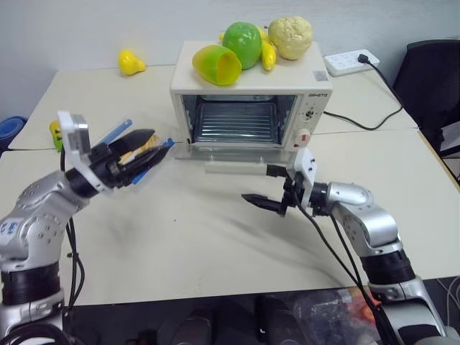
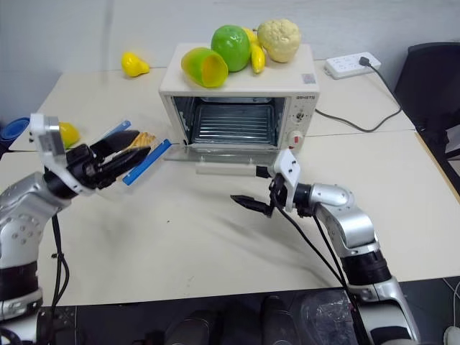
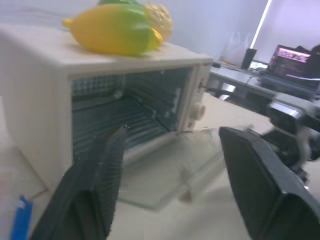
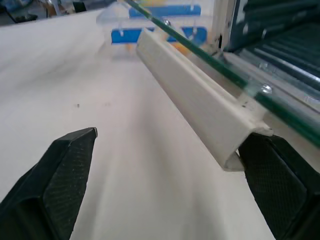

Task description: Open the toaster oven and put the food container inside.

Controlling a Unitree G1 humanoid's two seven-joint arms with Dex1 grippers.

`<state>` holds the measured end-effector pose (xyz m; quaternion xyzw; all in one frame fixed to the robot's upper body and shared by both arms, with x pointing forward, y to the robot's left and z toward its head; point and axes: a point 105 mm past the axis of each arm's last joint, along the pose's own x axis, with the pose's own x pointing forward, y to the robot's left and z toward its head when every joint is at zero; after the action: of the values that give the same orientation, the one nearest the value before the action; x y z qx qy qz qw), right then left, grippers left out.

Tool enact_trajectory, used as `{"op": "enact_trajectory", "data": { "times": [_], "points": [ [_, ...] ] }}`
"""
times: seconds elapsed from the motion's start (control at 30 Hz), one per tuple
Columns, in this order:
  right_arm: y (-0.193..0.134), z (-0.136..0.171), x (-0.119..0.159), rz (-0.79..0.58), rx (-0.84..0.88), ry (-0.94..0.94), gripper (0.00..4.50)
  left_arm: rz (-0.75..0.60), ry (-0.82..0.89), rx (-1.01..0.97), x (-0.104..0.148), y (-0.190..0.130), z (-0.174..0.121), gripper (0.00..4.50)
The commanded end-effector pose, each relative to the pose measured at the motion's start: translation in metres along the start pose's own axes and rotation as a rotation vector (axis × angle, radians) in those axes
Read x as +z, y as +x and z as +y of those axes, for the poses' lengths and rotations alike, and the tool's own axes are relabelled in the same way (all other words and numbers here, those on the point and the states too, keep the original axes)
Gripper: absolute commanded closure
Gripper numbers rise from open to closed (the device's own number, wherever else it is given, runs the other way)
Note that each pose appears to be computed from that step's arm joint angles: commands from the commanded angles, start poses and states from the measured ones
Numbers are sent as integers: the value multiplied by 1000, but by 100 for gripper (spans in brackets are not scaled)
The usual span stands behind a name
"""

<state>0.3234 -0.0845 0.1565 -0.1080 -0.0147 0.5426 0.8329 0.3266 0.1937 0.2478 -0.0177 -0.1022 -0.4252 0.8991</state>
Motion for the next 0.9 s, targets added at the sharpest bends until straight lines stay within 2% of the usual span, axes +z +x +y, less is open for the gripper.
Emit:
{"op": "enact_trajectory", "data": {
  "times": [0.03, 0.13, 0.23, 0.43, 0.57, 0.73, 0.9],
  "points": [
    [4, 10, 9, -38, 34, -99, 0, 50, 72, -8, -10, 21, 9, 270],
    [3, 5, 6, -52, -4, -106, 0, 122, 109, -9, -27, 41, 17, 357],
    [-4, 0, 0, -52, -53, -123, 0, 186, 157, -90, -43, 48, 10, 446],
    [-50, -1, -20, -62, -214, -79, 0, 256, 176, -145, -65, 44, 2, 449],
    [-92, 17, -34, -22, -290, -56, 0, 278, 165, -67, -89, 40, 1, 449],
    [-133, 25, -22, -67, -430, -56, 0, 315, 193, -75, -124, 28, -19, 449],
    [-137, 35, -7, -116, -407, -56, 0, 214, 170, 33, -128, 13, -21, 449]
  ]
}}
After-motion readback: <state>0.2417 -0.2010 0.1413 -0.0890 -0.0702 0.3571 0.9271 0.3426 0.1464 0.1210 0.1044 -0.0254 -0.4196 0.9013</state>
